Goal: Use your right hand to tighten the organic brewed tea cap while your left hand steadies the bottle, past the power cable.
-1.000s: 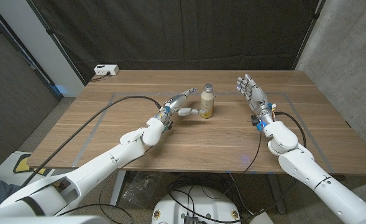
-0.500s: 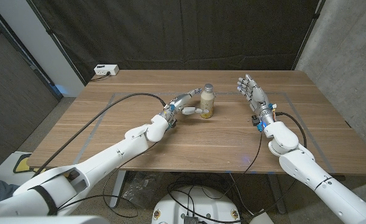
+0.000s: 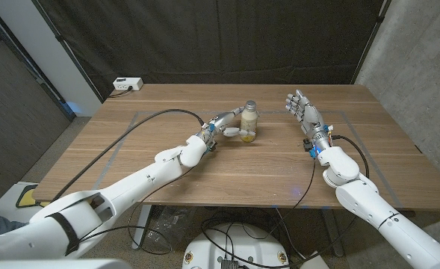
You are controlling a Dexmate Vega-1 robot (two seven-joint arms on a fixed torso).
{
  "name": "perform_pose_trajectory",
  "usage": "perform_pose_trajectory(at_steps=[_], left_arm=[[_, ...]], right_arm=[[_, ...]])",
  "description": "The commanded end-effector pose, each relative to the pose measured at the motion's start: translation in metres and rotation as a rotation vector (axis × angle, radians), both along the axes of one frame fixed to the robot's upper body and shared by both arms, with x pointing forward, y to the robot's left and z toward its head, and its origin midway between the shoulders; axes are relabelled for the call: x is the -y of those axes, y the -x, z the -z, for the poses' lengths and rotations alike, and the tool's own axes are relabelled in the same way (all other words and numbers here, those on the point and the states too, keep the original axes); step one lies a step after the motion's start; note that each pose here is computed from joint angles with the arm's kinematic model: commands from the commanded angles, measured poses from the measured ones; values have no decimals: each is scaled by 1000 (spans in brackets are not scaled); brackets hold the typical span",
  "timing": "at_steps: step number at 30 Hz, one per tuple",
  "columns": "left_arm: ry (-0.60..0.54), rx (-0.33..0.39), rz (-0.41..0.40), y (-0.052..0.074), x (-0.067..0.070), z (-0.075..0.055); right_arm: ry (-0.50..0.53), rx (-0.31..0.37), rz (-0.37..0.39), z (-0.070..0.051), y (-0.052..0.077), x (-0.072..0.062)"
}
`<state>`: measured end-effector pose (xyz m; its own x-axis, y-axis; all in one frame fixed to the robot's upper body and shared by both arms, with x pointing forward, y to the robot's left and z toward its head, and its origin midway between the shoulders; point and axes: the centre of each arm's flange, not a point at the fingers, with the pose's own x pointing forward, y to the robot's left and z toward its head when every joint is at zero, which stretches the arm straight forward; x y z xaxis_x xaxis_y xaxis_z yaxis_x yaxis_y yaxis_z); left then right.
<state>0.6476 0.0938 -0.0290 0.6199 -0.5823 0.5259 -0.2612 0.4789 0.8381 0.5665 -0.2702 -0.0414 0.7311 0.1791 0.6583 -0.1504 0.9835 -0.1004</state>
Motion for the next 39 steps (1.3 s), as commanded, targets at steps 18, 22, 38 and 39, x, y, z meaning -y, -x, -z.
perform_pose_trajectory(at_steps=[18,22,38,39], left_arm=[[-24,-43,62,-13,26,-8],[6,-44,71,-14,26,-7],[250,-122,127,-18,18,-6],[253,-128,131,-17,18,-7]], right_arm=[[-38,5,-13,5,-7,6],[-34,4,-13,4,-8,7],[-19,0,-18,1,-8,8],[-20,-2,-17,2,-7,8]])
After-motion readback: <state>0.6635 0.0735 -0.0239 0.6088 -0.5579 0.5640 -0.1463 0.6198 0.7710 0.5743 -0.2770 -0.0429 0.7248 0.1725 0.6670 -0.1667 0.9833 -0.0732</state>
